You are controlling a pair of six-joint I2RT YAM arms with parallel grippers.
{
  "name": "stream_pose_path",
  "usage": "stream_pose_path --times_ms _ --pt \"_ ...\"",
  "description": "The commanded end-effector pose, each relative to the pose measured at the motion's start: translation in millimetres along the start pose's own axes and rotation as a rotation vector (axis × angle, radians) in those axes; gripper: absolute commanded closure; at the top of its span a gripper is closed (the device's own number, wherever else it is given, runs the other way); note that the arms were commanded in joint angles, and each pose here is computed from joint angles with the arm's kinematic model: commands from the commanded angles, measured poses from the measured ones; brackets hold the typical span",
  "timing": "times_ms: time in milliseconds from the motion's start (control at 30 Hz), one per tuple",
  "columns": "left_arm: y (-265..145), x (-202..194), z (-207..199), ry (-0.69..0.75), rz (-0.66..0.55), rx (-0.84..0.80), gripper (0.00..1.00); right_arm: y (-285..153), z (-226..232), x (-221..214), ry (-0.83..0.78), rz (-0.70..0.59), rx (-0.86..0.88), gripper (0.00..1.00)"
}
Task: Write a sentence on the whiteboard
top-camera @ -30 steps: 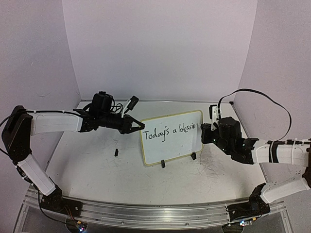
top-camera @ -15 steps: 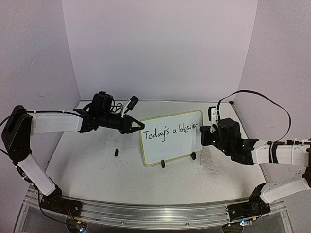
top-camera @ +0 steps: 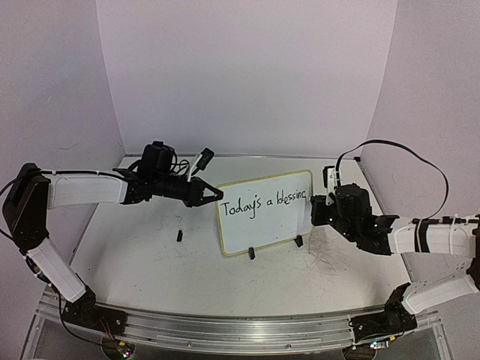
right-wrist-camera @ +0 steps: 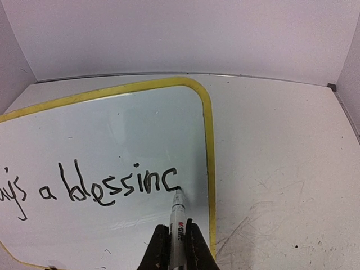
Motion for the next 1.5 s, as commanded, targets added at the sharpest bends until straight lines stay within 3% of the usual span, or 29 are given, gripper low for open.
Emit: stream_pose_path --times_ms 0,467,1467 --pt "-14 29 -6 0.101 -0.088 0.037 1.00 -1 -2 30 0.025 -0.088 -0.037 1.00" --pt "-14 29 -6 0.102 -0.088 0.036 1.00 1 5 37 0.015 -0.105 -0.003 1.00" --pt "-13 29 -6 0.102 -0.088 0.038 1.00 1 3 -18 0.014 0.052 0.038 1.00"
Point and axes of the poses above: each gripper's point midway between its finger pads, its own y axis out along the fingers, its own z axis along the line the jaws close on, x = y × z, the point moved 2 cm from there along -y, back along the fingers, and after that the axes turned 1 degree about -y, right-handed, at the moved point
